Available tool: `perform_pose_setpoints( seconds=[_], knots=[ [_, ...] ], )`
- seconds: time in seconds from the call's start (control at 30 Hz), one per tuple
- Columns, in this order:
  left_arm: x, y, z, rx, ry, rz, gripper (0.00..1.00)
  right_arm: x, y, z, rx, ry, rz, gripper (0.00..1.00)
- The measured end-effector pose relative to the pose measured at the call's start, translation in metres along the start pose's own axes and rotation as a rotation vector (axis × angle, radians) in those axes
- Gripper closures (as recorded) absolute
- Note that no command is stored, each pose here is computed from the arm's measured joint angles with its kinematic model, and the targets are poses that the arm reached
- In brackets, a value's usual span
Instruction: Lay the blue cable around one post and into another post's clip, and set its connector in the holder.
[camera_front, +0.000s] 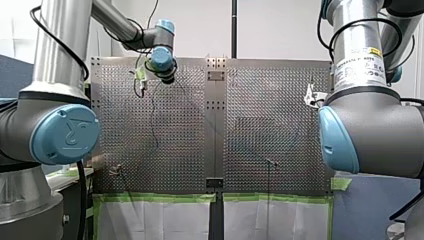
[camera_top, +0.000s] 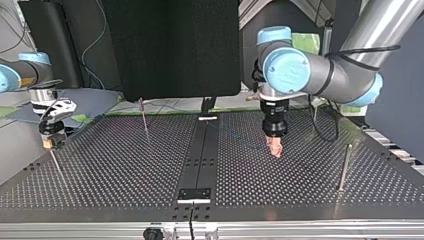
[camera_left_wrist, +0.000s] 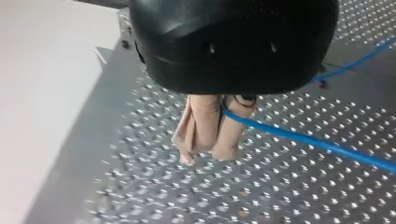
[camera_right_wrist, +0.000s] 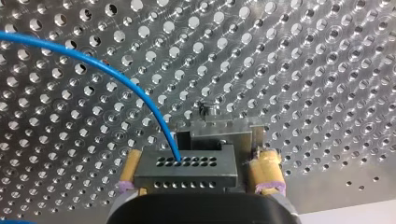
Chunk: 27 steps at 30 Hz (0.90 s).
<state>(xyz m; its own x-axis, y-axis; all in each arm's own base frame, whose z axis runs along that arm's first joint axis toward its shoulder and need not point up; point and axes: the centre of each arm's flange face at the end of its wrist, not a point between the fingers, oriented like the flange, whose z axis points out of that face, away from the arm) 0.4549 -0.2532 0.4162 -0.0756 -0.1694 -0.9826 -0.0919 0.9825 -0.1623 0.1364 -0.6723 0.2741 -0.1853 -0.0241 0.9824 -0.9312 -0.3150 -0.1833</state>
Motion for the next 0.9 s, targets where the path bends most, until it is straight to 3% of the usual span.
perform_pose_setpoints(
  seconds=[0.3,0.47,0.63,0.9],
  knots=[
    [-0.033,0.006,-0.024,-0.009,-0.032,-0.006,0.87,0.000,0.000,0.000,0.000,0.000,0.000,0.00],
    [-0.043,0.010,-0.041,-0.010,-0.025,0.012,0.84,0.000,0.000,0.000,0.000,0.000,0.000,0.00],
    [-0.043,0.014,-0.058,0.021,-0.020,0.027,0.84,0.000,0.000,0.000,0.000,0.000,0.000,0.00],
    [-0.045,0.020,-0.079,0.060,-0.065,-0.025,0.84,0.000,0.000,0.000,0.000,0.000,0.000,0.00]
  ],
)
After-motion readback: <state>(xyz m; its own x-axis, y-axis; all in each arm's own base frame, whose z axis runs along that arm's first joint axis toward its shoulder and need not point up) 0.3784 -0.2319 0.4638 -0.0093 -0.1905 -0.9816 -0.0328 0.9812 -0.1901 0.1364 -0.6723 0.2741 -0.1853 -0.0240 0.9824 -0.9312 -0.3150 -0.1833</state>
